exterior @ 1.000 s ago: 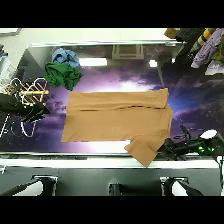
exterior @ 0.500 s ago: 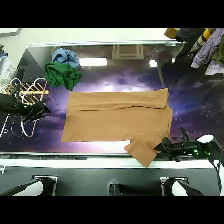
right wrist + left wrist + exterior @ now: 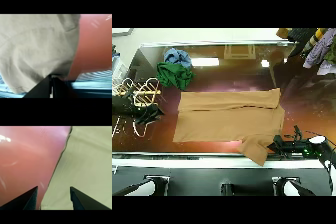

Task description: Fold the clothes and pants, and hang the long-sleeved shirts on hangers.

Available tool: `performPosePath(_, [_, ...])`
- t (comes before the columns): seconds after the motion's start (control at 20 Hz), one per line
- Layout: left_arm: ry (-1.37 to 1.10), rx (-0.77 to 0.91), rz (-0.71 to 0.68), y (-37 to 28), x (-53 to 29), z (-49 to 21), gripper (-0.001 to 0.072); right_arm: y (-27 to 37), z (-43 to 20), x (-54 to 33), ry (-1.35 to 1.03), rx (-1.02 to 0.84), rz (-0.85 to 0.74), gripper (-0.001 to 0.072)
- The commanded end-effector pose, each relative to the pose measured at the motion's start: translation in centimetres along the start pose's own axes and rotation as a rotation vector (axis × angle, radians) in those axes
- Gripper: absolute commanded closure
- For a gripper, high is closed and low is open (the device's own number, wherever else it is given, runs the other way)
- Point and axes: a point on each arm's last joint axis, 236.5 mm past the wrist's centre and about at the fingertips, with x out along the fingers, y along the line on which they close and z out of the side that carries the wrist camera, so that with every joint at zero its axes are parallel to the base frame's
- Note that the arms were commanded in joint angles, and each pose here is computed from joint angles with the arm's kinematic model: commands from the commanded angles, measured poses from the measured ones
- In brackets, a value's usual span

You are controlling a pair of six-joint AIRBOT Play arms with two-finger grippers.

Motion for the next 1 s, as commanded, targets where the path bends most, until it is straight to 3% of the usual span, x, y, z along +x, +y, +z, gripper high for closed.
performPosePath(0.0, [0.085,-0.054,-0.007,1.6,2.0,-3.3,0.0236,1.4,-0.5,-0.1,0.016,-0.009,0.057,0.0682])
performPosePath(0.35, [0.214,-0.108,-0.063,3.2,5.6,-9.2,0.0236,1.9,-0.8,-0.7,0.007,-0.036,0.063,0.0682])
performPosePath(0.95, [0.277,-0.110,-0.117,2.8,7.0,-11.6,0.0236,2.0,-1.2,-0.8,0.023,-0.042,0.067,0.0682])
